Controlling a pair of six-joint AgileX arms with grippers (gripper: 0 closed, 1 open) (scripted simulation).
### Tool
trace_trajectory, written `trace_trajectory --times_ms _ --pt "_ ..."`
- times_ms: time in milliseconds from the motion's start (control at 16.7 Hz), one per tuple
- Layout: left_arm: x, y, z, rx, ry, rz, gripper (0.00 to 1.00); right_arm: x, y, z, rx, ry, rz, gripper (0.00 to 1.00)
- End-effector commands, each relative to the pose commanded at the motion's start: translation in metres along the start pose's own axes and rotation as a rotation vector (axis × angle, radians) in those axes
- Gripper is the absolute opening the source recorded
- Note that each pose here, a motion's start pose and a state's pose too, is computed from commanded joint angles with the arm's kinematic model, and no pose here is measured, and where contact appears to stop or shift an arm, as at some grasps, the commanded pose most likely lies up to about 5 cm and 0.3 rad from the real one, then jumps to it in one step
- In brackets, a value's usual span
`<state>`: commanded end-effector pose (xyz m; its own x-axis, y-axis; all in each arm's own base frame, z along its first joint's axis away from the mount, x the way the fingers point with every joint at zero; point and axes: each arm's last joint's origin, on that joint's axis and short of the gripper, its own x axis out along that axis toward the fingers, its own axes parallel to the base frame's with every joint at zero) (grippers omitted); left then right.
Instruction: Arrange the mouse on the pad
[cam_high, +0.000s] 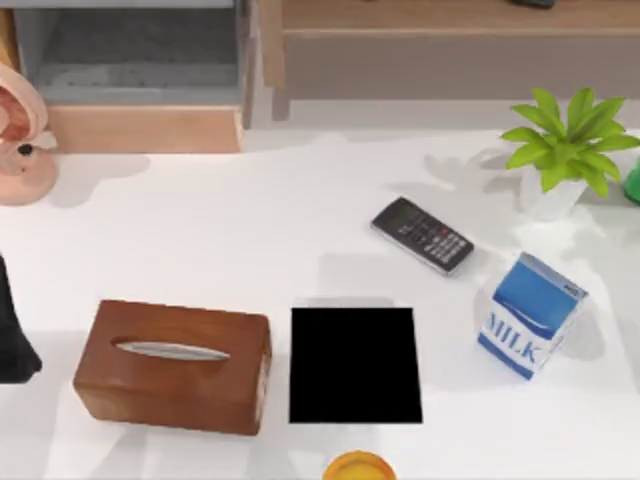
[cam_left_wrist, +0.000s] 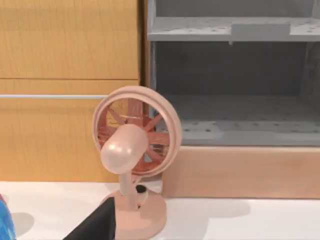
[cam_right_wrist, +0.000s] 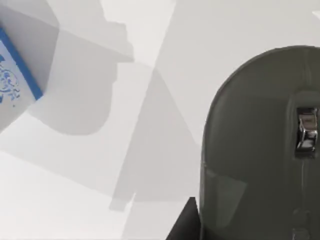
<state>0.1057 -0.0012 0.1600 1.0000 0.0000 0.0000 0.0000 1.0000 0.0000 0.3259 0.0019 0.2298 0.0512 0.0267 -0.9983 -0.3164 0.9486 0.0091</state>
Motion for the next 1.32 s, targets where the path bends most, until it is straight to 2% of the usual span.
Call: trace_trajectory --times_ms 180,300,480,600,720,900,1080,1320 --pt "0.000 0.000 0.000 0.000 0.000 0.000 1.00 -0.031 0.047 0.026 0.006 -0.113 0.032 0.00" --pt "0.000 0.000 0.000 0.000 0.000 0.000 1.00 -0.049 0.089 0.040 0.036 -0.177 0.079 0.00" --pt "0.000 0.000 0.000 0.000 0.000 0.000 1.00 -0.059 0.157 0.053 0.131 -0.197 0.162 0.00" --pt "0.000 0.000 0.000 0.000 0.000 0.000 1.00 -0.052 0.203 0.057 0.203 -0.164 0.191 0.00" --pt "0.000 0.000 0.000 0.000 0.000 0.000 1.00 -0.032 0.241 0.057 0.264 -0.106 0.177 0.00" --pt "0.000 0.000 0.000 0.000 0.000 0.000 1.00 0.013 0.277 0.051 0.331 -0.008 0.090 0.00" --pt "0.000 0.000 0.000 0.000 0.000 0.000 1.00 0.045 0.294 0.044 0.343 0.046 0.011 0.00" --pt "0.000 0.000 0.000 0.000 0.000 0.000 1.00 0.048 0.296 0.043 0.340 0.050 0.004 0.00"
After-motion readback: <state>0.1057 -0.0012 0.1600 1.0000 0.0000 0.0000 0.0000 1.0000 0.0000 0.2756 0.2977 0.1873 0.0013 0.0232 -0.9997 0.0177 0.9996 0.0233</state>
